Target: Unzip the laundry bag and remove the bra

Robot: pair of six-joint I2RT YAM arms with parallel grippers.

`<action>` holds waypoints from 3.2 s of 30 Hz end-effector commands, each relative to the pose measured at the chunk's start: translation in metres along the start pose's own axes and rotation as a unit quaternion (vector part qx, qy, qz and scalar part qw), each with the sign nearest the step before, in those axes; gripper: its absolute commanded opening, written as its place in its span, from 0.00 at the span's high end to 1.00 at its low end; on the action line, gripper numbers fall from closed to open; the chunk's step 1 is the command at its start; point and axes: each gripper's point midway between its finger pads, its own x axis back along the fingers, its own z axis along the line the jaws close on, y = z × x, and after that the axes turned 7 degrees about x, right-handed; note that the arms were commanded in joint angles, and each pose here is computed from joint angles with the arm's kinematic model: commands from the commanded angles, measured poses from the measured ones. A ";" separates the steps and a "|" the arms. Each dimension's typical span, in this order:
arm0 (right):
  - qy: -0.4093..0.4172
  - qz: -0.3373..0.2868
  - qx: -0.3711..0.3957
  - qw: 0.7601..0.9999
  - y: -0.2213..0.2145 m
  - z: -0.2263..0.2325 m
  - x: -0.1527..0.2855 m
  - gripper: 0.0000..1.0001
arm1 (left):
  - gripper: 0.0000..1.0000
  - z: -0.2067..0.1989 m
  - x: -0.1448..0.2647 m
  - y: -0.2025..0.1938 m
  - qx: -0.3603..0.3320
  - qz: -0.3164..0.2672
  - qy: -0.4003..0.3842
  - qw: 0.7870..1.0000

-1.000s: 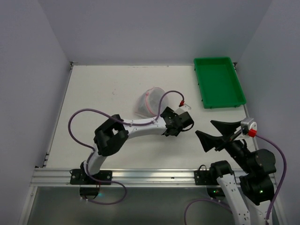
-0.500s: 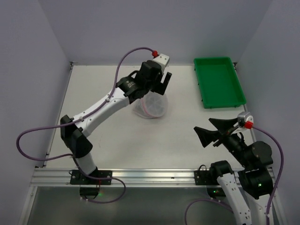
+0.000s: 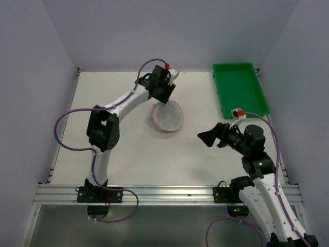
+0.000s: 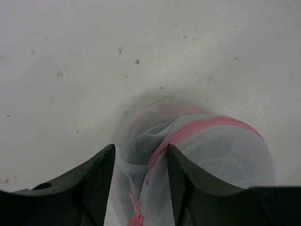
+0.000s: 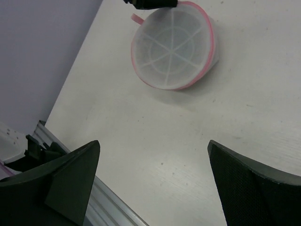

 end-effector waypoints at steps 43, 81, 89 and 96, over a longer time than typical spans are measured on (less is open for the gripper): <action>-0.019 0.124 0.018 0.992 -0.007 0.002 -0.207 0.05 | 0.27 0.013 0.135 -0.093 0.285 -0.098 -0.100 0.948; 0.015 0.094 0.018 0.995 -0.109 0.126 -0.134 0.36 | 1.00 -0.001 0.131 -0.124 0.572 -0.151 -0.104 0.800; 0.006 0.088 0.029 0.996 -0.106 0.145 -0.149 0.44 | 1.00 -0.005 0.141 -0.118 0.595 -0.183 -0.096 0.777; -0.046 0.096 0.013 0.994 -0.113 0.135 -0.164 0.53 | 1.00 -0.008 0.143 -0.117 0.609 -0.189 -0.102 0.763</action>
